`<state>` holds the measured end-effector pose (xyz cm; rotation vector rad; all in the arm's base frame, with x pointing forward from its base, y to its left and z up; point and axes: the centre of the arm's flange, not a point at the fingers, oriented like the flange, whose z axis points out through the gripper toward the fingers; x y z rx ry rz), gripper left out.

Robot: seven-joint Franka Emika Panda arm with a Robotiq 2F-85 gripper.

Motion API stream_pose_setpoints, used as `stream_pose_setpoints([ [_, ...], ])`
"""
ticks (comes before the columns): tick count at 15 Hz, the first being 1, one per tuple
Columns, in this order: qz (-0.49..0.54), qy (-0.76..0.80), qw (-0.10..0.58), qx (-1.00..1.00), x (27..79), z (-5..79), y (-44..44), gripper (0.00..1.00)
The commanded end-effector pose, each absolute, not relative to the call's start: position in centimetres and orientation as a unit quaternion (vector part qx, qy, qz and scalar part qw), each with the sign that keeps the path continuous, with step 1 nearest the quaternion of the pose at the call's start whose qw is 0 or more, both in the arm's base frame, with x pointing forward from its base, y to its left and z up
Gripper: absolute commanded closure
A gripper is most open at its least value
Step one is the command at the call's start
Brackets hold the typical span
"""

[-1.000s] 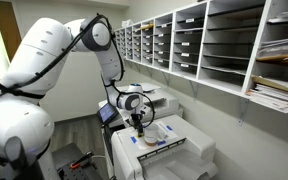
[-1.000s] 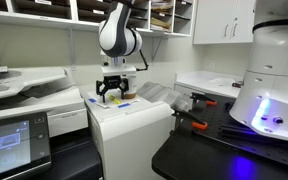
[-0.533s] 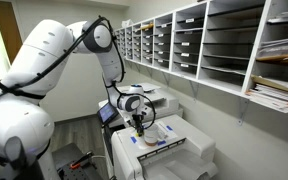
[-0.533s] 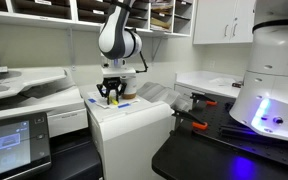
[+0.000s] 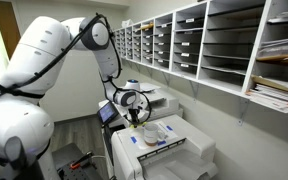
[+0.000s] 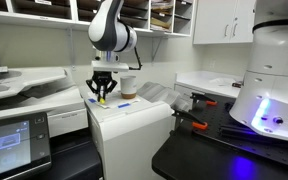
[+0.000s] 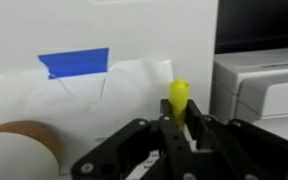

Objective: Put the marker in the cup

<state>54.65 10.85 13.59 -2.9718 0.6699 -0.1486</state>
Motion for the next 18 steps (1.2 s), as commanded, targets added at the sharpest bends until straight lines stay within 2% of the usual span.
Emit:
stream_pose_setpoints([
  [1, 0.004, 0.273, 0.104, -0.956, 54.1, 17.1, 11.4, 0.95],
  [7, 0.060, 0.405, 0.201, -0.890, 55.3, 22.2, 9.7, 0.95],
  [18, 0.254, 0.466, 0.395, -0.749, 56.3, 24.5, 0.2, 0.95],
])
